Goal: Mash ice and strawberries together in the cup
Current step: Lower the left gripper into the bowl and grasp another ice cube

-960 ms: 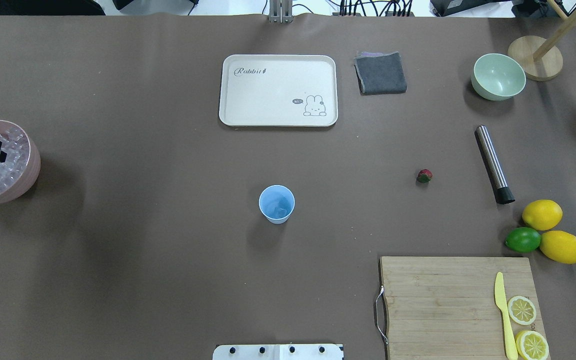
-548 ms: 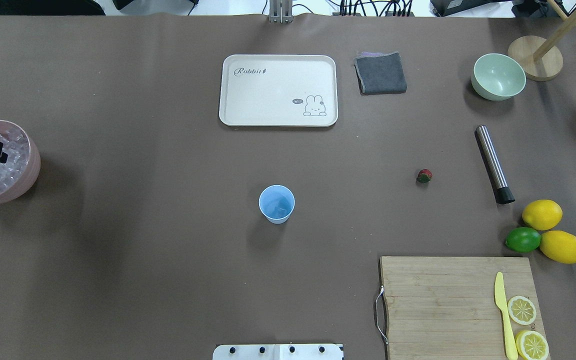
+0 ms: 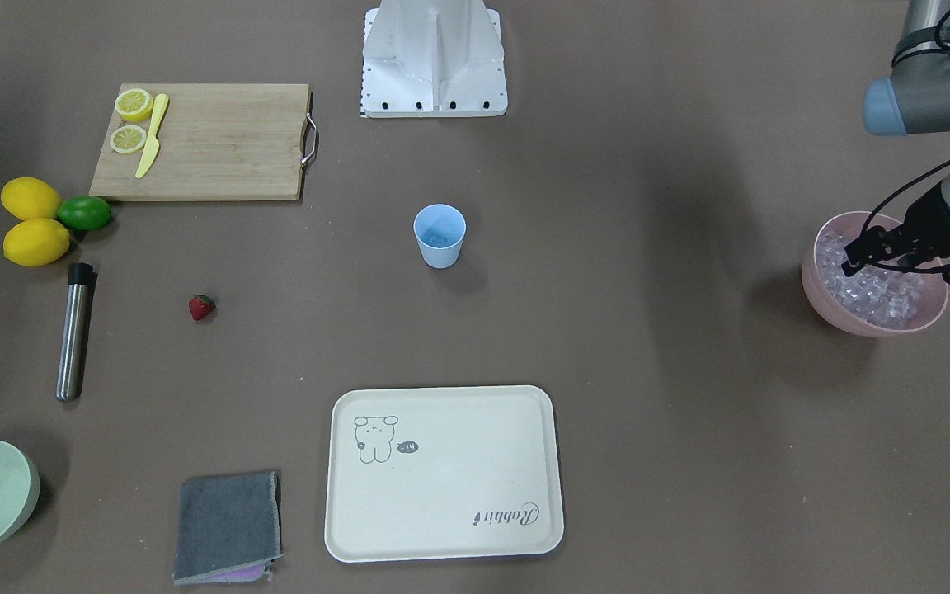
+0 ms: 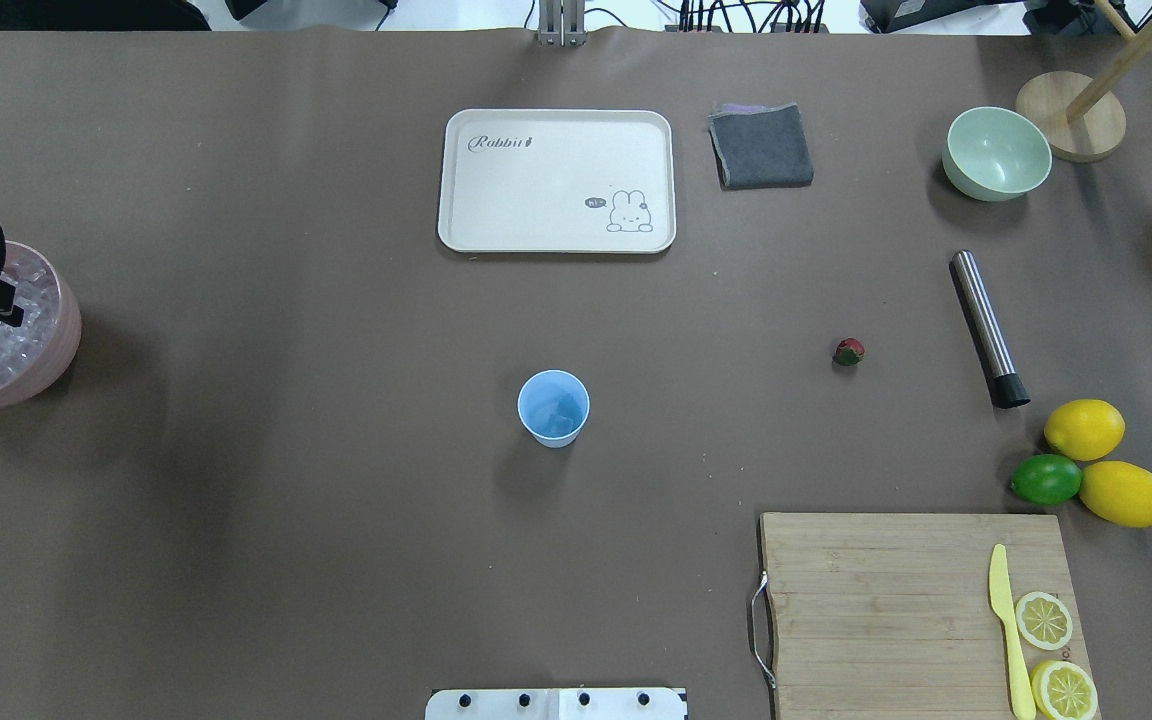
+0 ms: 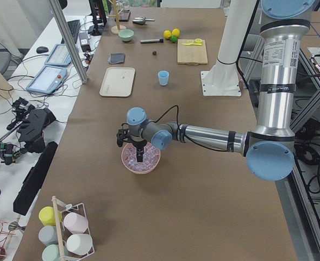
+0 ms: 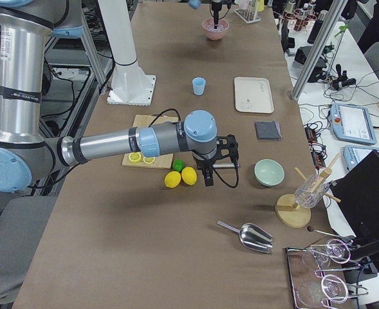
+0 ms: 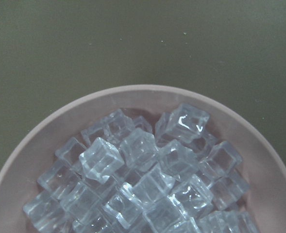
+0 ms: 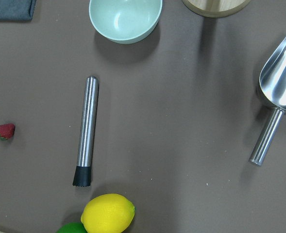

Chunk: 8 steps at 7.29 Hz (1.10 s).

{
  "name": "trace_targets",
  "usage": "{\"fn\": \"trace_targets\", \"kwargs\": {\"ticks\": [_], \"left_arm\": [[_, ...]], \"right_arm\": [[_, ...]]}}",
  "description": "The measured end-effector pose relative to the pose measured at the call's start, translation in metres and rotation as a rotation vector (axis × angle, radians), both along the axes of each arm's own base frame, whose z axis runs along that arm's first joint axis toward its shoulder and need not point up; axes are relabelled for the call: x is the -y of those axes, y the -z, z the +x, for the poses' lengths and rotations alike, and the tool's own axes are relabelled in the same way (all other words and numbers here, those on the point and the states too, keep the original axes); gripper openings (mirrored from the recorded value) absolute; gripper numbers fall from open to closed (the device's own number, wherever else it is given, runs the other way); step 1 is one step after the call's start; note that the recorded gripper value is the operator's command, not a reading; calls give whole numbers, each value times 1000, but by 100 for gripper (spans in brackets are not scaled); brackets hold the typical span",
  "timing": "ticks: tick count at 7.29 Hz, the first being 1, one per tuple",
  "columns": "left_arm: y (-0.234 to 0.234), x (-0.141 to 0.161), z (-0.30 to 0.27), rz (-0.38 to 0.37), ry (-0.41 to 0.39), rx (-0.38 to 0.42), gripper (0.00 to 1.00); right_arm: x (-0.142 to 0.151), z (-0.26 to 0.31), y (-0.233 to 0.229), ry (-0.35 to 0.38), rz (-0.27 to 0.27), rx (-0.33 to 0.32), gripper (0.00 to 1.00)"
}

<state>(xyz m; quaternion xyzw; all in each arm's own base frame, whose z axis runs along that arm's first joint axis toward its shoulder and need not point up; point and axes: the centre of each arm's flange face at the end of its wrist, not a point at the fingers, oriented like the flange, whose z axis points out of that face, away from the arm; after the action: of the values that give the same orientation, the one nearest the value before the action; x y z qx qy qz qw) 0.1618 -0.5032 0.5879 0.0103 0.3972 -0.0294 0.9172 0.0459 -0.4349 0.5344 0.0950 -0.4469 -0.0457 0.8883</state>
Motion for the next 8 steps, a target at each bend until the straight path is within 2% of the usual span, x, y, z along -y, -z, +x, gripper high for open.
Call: {"fn": "trace_targets", "kwargs": {"ticks": [3,8], "left_arm": [[0,10,6,-10,20,-8,96],[-7,6,16,-27,46,-23,95]], "right_arm": [[-2,0,2,0,4,1,100],[-4,0,3,0,4,2,100]]}}
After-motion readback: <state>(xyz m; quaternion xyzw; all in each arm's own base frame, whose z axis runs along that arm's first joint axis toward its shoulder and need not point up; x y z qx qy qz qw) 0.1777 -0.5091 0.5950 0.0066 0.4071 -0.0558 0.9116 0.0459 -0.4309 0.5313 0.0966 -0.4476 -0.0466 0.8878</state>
